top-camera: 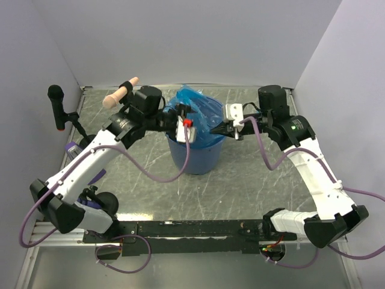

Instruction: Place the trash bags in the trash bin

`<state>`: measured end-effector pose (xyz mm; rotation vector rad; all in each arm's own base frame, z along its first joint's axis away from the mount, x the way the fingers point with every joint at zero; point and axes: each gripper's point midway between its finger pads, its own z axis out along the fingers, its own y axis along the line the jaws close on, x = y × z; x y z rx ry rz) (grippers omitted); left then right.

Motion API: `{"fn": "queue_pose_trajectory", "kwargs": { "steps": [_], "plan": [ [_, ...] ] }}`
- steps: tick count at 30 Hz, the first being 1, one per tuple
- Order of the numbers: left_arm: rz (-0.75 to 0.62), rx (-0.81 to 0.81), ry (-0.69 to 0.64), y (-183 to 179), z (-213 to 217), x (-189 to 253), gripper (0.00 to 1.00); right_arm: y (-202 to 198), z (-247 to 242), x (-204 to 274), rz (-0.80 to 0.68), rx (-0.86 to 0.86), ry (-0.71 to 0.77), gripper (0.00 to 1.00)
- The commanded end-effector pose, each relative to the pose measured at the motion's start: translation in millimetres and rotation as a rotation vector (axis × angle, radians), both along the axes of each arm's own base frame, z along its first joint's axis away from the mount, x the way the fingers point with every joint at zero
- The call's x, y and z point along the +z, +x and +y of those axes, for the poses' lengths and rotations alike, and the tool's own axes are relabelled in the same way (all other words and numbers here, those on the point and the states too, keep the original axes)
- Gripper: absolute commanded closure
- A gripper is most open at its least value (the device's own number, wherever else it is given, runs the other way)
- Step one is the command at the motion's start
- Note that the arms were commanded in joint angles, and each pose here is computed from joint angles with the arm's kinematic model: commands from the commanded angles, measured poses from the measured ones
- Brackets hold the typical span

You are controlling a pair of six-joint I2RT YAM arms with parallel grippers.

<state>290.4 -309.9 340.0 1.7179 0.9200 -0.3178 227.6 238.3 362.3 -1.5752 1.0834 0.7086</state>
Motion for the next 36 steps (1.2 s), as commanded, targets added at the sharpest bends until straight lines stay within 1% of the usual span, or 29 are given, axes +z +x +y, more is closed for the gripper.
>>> {"fn": "queue_pose_trajectory", "kwargs": {
  "steps": [1, 4, 6, 7, 9, 14, 19, 24, 27, 30, 32, 34, 36],
  "plan": [
    [-0.245, -0.071, -0.067, -11.1, -3.5, 57.9, 0.3, -6.5, 3.6, 1.1, -0.081, 0.026, 0.003, 1.0],
    [-0.195, -0.1, -0.01, -11.2, -6.8, 63.5, 0.3, -10.0, 3.2, -1.7, -0.111, 0.034, -0.011, 1.0],
    [-0.14, -0.129, 0.065, -11.7, -6.6, 56.3, 0.29, -12.2, 2.6, -1.9, -0.139, 0.034, -0.018, 1.0],
    [-0.134, -0.152, 0.1, -17.3, -2.7, 61.9, 0.29, -13.3, 2.1, -2.1, -0.149, 0.034, -0.02, 1.0],
    [-0.078, -0.202, 0.175, -22.3, -1.0, 49.4, 0.3, -14.6, 1.2, -1.6, -0.17, 0.033, -0.023, 1.0],
    [-0.019, -0.266, 0.265, -20.9, -3.7, 25.3, 0.32, -18.8, 1.8, -1.0, -0.214, 0.038, -0.03, 1.0],
    [-0.027, -0.272, 0.304, -10.4, -9.0, 12.1, 0.32, -22.3, 2.7, -2.7, -0.233, 0.045, -0.036, 1.0],
    [-0.057, -0.27, 0.288, 2.4, -18.8, 10.6, 0.33, -25.5, 2.5, -7.0, -0.246, 0.058, -0.054, 1.0],
    [-0.068, -0.296, 0.335, 5.2, -20.0, -0.9, 0.35, -25.4, 3.6, -6.4, -0.26, 0.066, -0.057, 1.0],
    [-0.079, -0.316, 0.376, 5.3, -17.6, -10.5, 0.4, -23.1, 3.9, -8.4, -0.256, 0.063, -0.066, 1.0],
    [-0.098, -0.334, 0.395, 2.6, -15.7, -14.3, 0.45, -21.7, 3.8, -10.9, -0.259, 0.064, -0.074, 1.0],
    [-0.103, -0.336, 0.407, 1.8, -13.7, -17.0, 0.55, -20.9, 3.4, -13.3, -0.263, 0.063, -0.079, 1.0],
    [-0.107, -0.329, 0.411, 1.5, -13.7, -15.5, 0.67, -20.5, 3.3, -15.3, -0.259, 0.063, -0.083, 1.0]
  ]
}}
